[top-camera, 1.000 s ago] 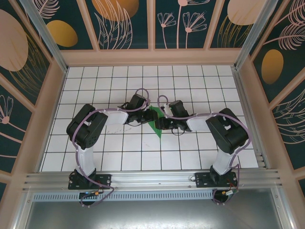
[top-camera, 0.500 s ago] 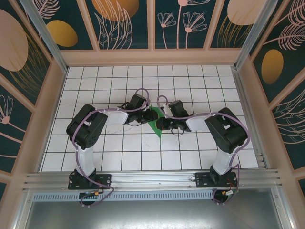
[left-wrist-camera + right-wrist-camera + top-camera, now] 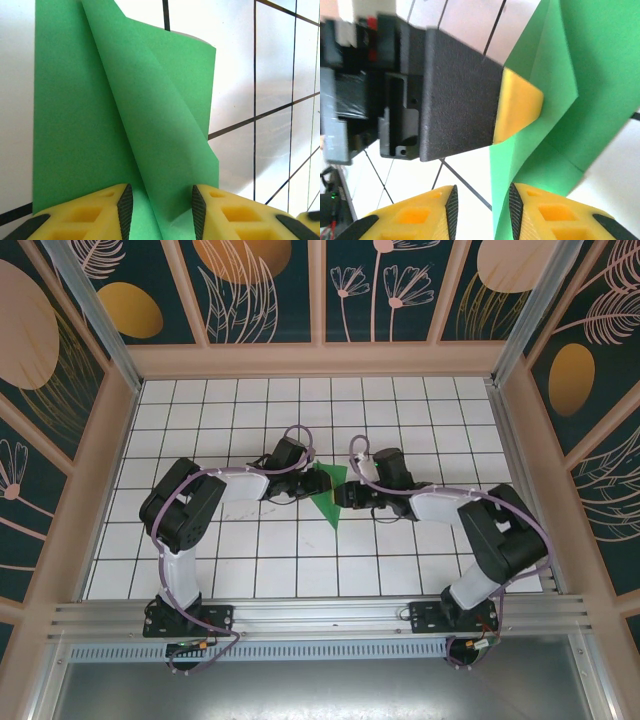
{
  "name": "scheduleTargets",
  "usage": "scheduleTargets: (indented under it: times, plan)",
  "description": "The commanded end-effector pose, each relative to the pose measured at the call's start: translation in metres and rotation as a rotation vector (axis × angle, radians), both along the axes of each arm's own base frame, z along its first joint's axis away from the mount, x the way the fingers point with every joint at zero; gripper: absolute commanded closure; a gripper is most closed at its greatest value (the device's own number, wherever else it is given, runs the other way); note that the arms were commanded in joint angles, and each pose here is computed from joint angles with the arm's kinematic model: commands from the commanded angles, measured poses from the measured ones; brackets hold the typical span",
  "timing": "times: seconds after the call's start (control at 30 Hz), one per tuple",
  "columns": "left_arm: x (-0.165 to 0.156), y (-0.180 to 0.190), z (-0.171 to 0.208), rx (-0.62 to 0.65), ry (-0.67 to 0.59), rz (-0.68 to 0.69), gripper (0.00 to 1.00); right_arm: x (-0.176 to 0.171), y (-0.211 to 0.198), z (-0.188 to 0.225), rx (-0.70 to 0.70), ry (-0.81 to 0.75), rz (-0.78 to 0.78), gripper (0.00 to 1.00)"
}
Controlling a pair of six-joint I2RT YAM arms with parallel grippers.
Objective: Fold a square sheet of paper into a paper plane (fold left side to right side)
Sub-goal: Fourth fold the wing at the center of the table.
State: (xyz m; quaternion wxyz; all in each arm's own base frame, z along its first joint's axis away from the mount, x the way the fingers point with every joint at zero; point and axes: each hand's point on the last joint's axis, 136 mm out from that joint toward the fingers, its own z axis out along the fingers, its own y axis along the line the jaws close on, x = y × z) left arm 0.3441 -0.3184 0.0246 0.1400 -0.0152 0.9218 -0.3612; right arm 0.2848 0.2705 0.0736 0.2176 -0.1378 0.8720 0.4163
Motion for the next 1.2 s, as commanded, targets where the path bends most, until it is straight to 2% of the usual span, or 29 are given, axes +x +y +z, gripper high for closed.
scheduleTargets:
  times: [0.0, 0.13, 0.33, 0.73, 1.17]
  plan:
    - [-0.006, 0.022, -0.035, 0.111, 0.054, 0.032, 0.6, 0.007, -0.01, 0.013, 0.089, 0.005, -0.021, 0.64]
    - [-0.006, 0.022, -0.034, 0.113, 0.053, 0.032, 0.6, 0.02, -0.011, 0.019, 0.159, 0.047, -0.05, 0.64]
    - [-0.006, 0.022, -0.035, 0.112, 0.055, 0.032, 0.6, 0.033, -0.005, 0.011, 0.157, 0.089, -0.066, 0.63]
    - [-0.006, 0.022, -0.034, 0.114, 0.053, 0.03, 0.6, 0.038, 0.007, -0.006, 0.176, 0.15, -0.055, 0.64]
    - [-0.005, 0.022, -0.033, 0.114, 0.051, 0.03, 0.6, 0.044, 0.013, -0.02, 0.163, 0.195, -0.067, 0.71]
